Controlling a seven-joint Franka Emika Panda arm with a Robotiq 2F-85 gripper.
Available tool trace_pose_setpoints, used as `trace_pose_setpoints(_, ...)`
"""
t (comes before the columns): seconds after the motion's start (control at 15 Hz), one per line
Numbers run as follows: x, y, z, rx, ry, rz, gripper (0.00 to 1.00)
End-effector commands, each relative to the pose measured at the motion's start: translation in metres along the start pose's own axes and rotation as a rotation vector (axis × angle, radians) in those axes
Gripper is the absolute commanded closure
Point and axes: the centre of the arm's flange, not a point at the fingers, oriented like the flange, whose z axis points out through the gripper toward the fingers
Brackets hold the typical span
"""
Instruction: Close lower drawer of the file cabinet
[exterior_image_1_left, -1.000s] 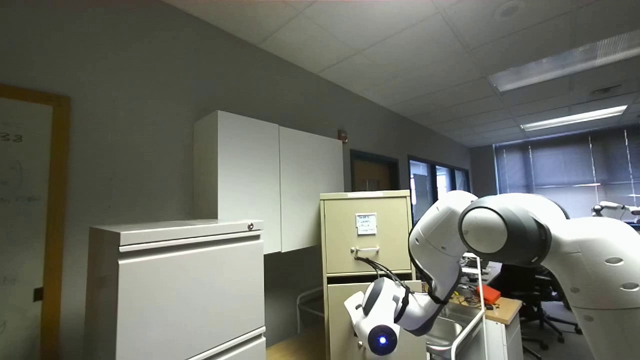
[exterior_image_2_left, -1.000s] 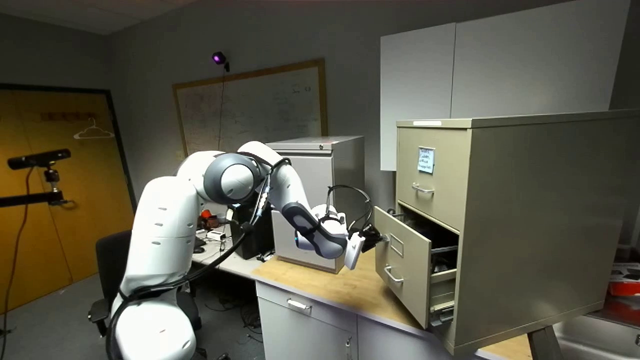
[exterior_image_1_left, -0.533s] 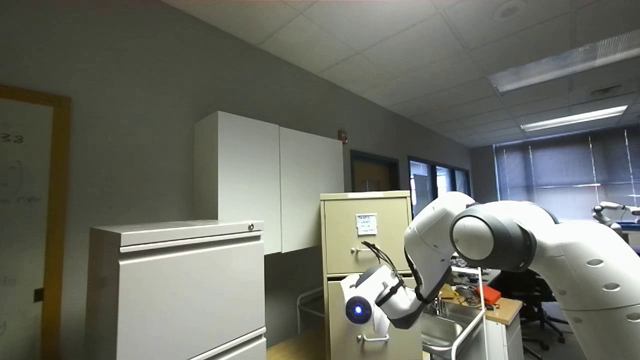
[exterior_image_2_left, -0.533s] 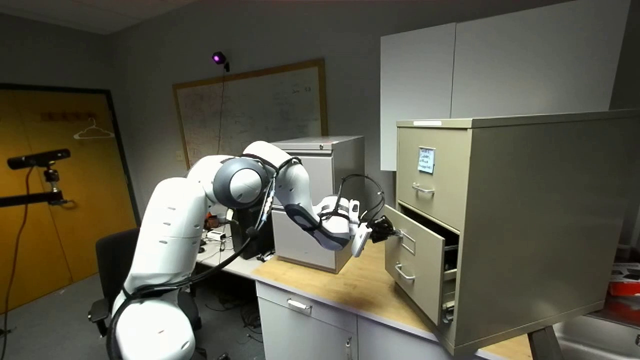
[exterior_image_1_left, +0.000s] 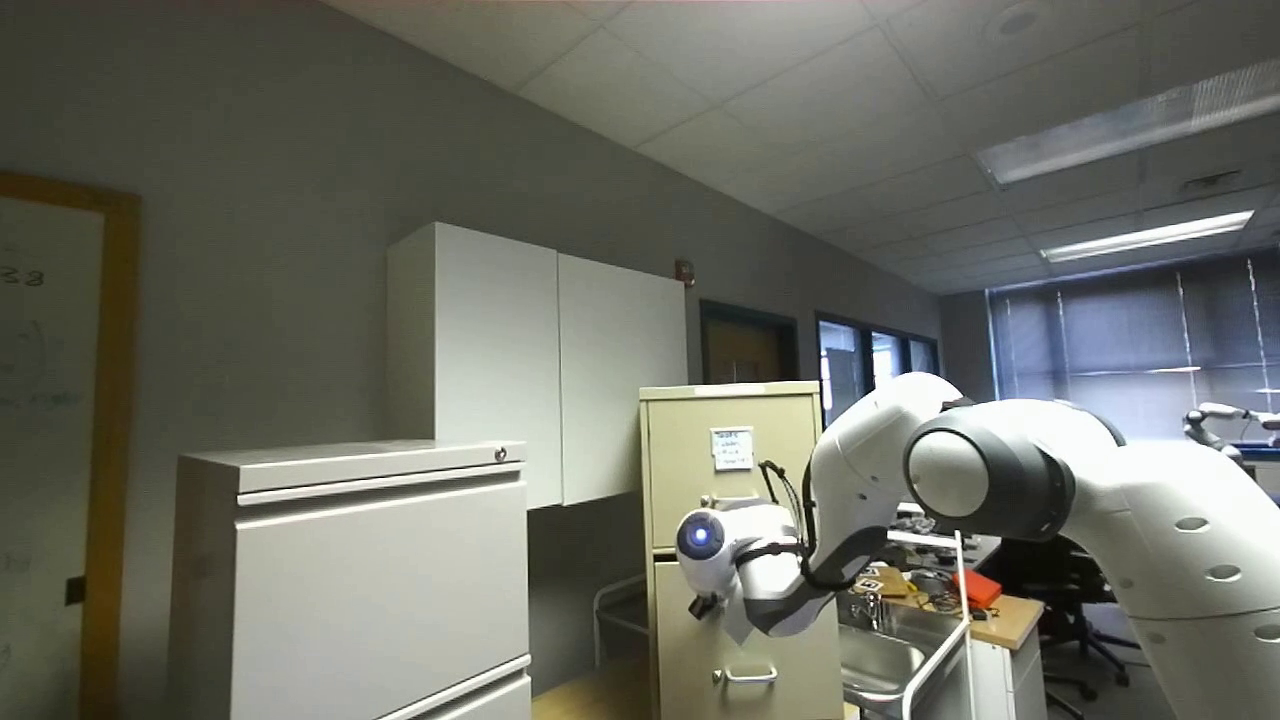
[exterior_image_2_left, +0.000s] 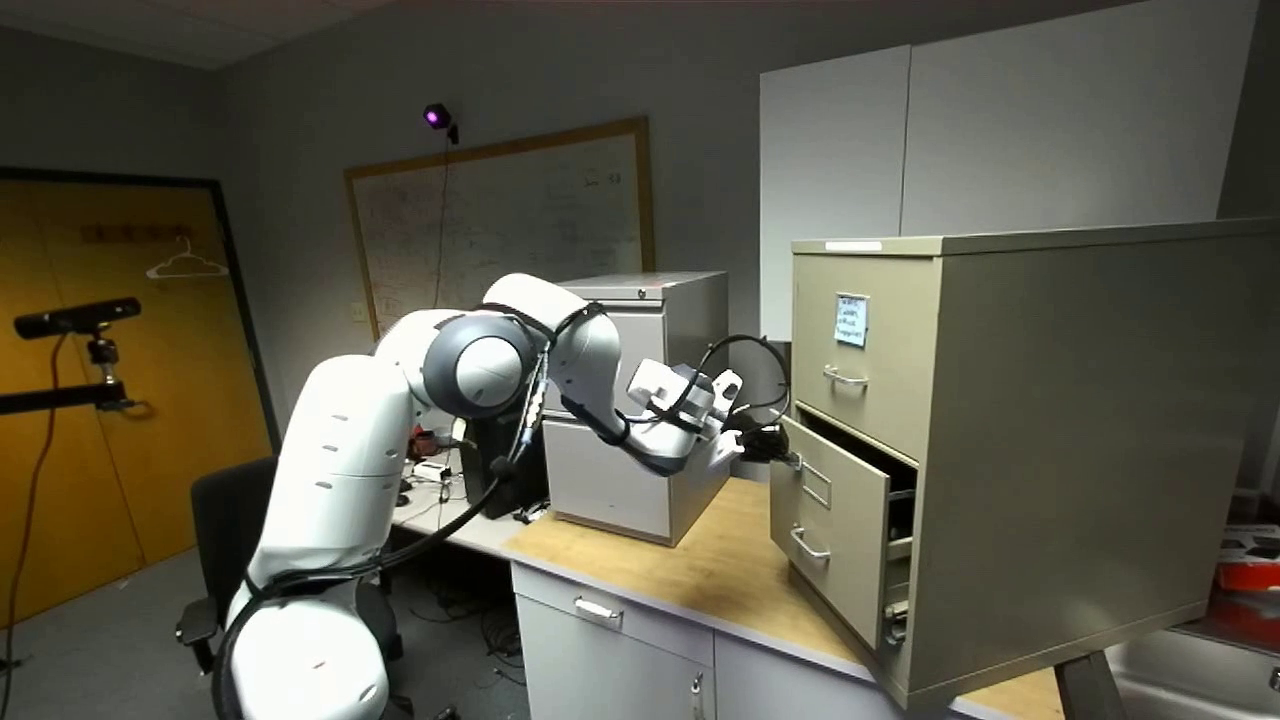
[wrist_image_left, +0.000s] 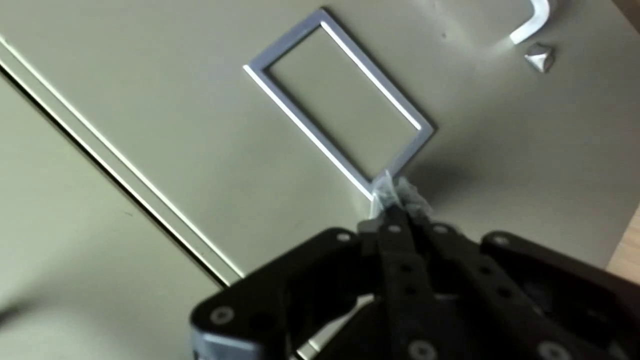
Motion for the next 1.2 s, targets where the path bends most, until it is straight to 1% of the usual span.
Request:
trace_pose_setpoints(0.0, 0.013, 0.005, 0.006, 0.018, 0.1, -0.005, 1.0)
trace_pose_setpoints(0.2, 0.031, 0.013, 0.033, -0.008, 0.164, -0.048, 1.0)
trace_pose_setpoints(0.33, 0.045, 0.026, 0.054, -0.036, 0.157, -0.058, 1.0)
trace_pose_setpoints(0.67, 0.052, 0.039, 0.068, -0.125, 0.125, -0.053, 1.0)
trace_pose_setpoints(0.87, 0.059, 0.049, 0.08, -0.177, 0.069, -0.012, 1.0)
trace_pose_setpoints(1.0, 0.065, 0.055, 0.085, -0.184, 0.014, 0.054, 1.0)
trace_pose_setpoints(1.13, 0.071, 0.061, 0.086, -0.167, -0.059, 0.151, 1.0)
